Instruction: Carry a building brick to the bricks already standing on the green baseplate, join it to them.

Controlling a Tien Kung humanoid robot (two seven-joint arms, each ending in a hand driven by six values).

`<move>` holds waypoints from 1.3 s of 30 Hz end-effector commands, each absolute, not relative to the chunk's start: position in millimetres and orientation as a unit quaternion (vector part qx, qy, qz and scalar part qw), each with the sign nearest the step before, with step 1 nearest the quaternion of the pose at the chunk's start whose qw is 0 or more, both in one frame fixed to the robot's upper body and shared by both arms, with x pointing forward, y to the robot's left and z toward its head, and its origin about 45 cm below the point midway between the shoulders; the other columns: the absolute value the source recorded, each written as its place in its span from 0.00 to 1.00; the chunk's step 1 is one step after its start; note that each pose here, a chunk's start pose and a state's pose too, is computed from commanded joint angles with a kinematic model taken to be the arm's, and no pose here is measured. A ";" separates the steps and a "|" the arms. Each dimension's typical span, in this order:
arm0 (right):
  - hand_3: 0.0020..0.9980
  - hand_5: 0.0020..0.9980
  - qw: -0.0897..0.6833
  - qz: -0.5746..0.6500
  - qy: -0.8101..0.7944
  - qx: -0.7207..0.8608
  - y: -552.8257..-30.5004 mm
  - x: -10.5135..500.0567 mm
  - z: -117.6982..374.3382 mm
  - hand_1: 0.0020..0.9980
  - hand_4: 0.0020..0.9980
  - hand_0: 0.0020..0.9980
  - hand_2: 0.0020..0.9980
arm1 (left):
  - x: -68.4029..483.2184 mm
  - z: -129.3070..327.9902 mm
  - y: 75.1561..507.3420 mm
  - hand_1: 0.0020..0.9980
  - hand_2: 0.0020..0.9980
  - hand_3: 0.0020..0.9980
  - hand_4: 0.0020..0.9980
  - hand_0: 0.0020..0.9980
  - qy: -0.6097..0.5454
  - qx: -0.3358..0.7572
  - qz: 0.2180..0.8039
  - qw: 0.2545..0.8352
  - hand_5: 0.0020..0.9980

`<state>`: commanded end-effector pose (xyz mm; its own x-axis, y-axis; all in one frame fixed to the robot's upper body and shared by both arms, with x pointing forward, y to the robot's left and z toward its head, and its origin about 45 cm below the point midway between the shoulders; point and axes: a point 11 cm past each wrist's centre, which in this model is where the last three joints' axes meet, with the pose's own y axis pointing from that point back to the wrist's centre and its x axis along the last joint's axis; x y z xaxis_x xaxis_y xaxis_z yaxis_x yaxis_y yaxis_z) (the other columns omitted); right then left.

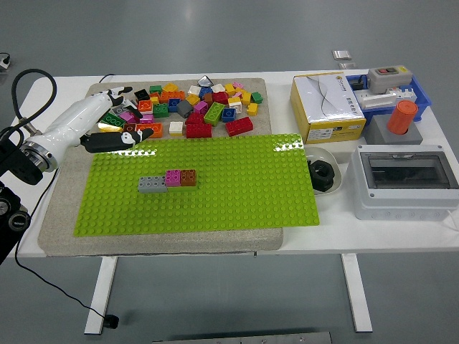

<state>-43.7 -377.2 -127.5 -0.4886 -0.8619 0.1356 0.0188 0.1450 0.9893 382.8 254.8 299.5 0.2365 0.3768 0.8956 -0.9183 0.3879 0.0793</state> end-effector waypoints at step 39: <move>0.83 1.00 0.422 -0.544 -0.645 0.332 -387.8 -26.0 -125.3 0.63 0.81 0.66 0.75 | 339.8 277.6 323.2 1.00 1.00 0.59 0.46 0.97 -0.353 0.188 0.610 0.684 0.00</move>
